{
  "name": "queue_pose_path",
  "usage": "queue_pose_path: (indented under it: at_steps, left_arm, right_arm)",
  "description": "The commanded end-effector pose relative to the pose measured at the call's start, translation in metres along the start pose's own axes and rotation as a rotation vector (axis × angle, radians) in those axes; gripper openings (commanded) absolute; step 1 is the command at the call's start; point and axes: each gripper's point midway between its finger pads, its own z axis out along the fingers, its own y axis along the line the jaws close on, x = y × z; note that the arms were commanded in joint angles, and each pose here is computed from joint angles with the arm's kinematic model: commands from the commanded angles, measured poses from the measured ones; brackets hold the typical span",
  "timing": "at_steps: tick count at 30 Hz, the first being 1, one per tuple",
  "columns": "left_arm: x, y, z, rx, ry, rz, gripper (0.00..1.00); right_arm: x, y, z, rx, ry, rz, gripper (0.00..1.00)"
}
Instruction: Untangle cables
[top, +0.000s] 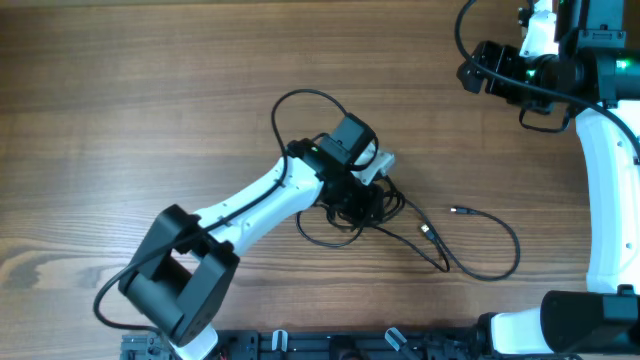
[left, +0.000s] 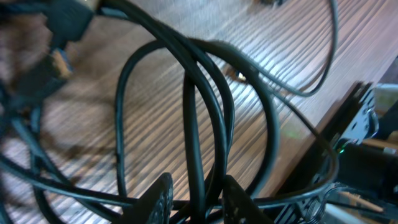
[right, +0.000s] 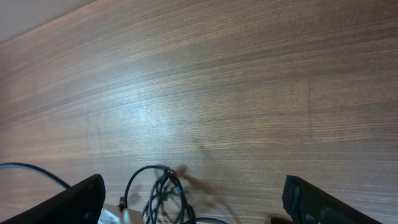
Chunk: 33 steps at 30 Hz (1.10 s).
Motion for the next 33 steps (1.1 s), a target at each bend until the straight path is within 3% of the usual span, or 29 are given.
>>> queue_pose_path:
  at_steps: [1, 3, 6, 11, 14, 18, 21, 29, 33]
  left_arm:
    - [0.001, 0.008, 0.019, -0.016, 0.03, 0.017, 0.21]
    - [-0.003, 0.017, 0.025, -0.034, 0.021, -0.051, 0.04]
    - [-0.027, 0.03, 0.004, -0.045, -0.06, -0.148, 0.04]
    - [-0.112, 0.032, -0.133, -0.021, -0.372, -0.206, 0.04]
    - [-0.132, 0.023, -0.191, 0.026, -0.509, -0.23, 0.04]
    - [-0.133, 0.033, -0.235, 0.056, -0.604, -0.336, 0.04]
    - [-0.13, 0.033, -0.25, 0.173, -0.601, -0.414, 0.04]
    - [-0.119, -0.012, -0.306, 0.623, -0.555, -0.217, 0.04]
    - [-0.111, -0.008, -0.328, 0.722, -0.534, -0.259, 0.04]
  right_arm:
    - [0.0, 0.003, 0.002, -0.019, 0.01, -0.019, 0.93]
    - [0.0, 0.003, 0.002, -0.019, 0.01, -0.019, 0.93]
    - [0.001, 0.006, 0.003, -0.03, 0.013, -0.022, 0.93]
    - [0.004, 0.029, 0.001, -0.164, 0.027, -0.122, 0.92]
    - [0.009, 0.058, -0.003, -0.304, 0.033, -0.205, 0.89]
    - [0.013, 0.094, 0.0, -0.368, 0.025, -0.264, 0.85]
    - [0.01, 0.111, 0.006, -0.344, 0.004, -0.217, 0.83]
    - [0.026, 0.149, 0.04, -0.374, 0.063, -0.244, 0.8]
    - [0.026, 0.151, 0.058, -0.379, 0.083, -0.242, 0.8]
